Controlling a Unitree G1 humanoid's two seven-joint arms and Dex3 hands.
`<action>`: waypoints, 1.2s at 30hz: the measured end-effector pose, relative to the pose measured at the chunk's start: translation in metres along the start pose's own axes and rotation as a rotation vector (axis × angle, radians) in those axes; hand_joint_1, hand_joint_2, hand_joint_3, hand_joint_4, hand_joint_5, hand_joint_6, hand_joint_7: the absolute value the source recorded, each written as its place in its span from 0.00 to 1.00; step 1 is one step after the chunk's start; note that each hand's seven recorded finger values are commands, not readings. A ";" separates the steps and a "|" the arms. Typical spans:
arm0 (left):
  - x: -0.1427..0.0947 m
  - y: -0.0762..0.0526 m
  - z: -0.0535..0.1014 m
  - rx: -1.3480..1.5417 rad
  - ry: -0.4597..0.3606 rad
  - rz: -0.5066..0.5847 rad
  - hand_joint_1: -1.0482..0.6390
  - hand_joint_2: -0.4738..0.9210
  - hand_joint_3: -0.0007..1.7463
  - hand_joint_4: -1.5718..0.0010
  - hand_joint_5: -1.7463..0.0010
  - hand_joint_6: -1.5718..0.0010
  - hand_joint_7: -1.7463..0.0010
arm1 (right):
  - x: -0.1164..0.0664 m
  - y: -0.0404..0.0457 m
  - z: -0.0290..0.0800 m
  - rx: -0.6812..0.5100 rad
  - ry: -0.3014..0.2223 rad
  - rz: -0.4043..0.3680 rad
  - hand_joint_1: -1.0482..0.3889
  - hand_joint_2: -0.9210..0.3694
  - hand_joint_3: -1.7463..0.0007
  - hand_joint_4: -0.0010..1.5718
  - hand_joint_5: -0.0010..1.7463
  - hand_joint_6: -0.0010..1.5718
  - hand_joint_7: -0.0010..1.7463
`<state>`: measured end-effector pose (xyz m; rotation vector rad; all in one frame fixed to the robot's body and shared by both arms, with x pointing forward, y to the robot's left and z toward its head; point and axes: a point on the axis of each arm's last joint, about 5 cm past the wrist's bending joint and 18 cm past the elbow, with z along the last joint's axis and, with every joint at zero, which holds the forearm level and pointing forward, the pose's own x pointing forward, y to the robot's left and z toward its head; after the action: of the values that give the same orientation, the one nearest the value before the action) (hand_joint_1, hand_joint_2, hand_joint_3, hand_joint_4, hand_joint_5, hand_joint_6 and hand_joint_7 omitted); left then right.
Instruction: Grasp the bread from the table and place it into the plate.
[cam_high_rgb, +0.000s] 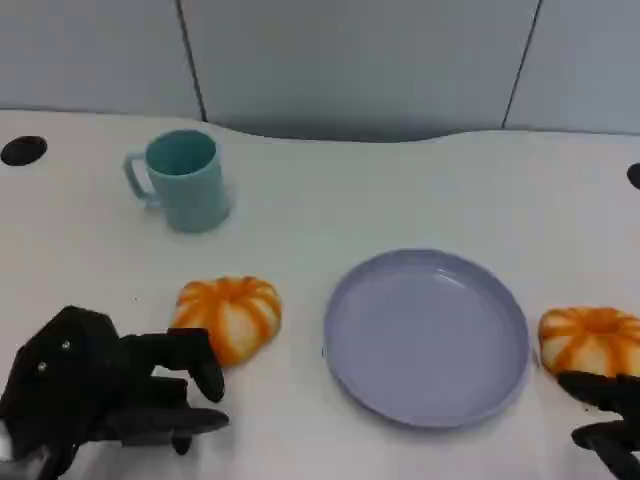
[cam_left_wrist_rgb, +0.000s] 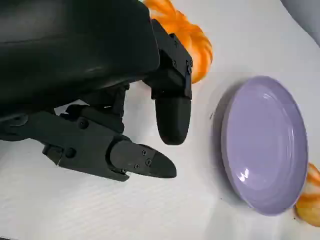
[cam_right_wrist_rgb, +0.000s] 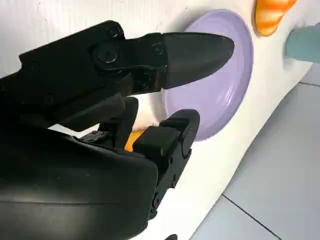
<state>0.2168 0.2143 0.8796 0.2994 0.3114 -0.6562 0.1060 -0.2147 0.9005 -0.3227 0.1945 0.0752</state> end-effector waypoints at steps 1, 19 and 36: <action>0.000 0.000 0.000 0.000 0.000 0.000 0.38 1.00 0.06 0.59 0.00 0.72 0.00 | 0.000 0.0000 0.000 0.001 0.000 0.000 0.44 0.00 0.78 0.31 0.42 0.45 0.00; 0.000 0.000 0.000 0.007 0.003 -0.001 0.38 1.00 0.06 0.60 0.00 0.72 0.00 | 0.000 -0.0005 -0.001 0.016 0.006 0.004 0.44 0.00 0.78 0.31 0.41 0.45 0.00; 0.001 -0.008 0.003 0.075 -0.272 0.185 0.41 1.00 0.09 0.65 0.00 0.76 0.00 | 0.001 0.0006 0.000 0.016 0.010 0.005 0.44 0.00 0.78 0.32 0.41 0.45 0.00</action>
<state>0.2130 0.2065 0.8806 0.3024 -0.0019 -0.5187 0.1071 -0.2141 0.9000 -0.3070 0.2057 0.0770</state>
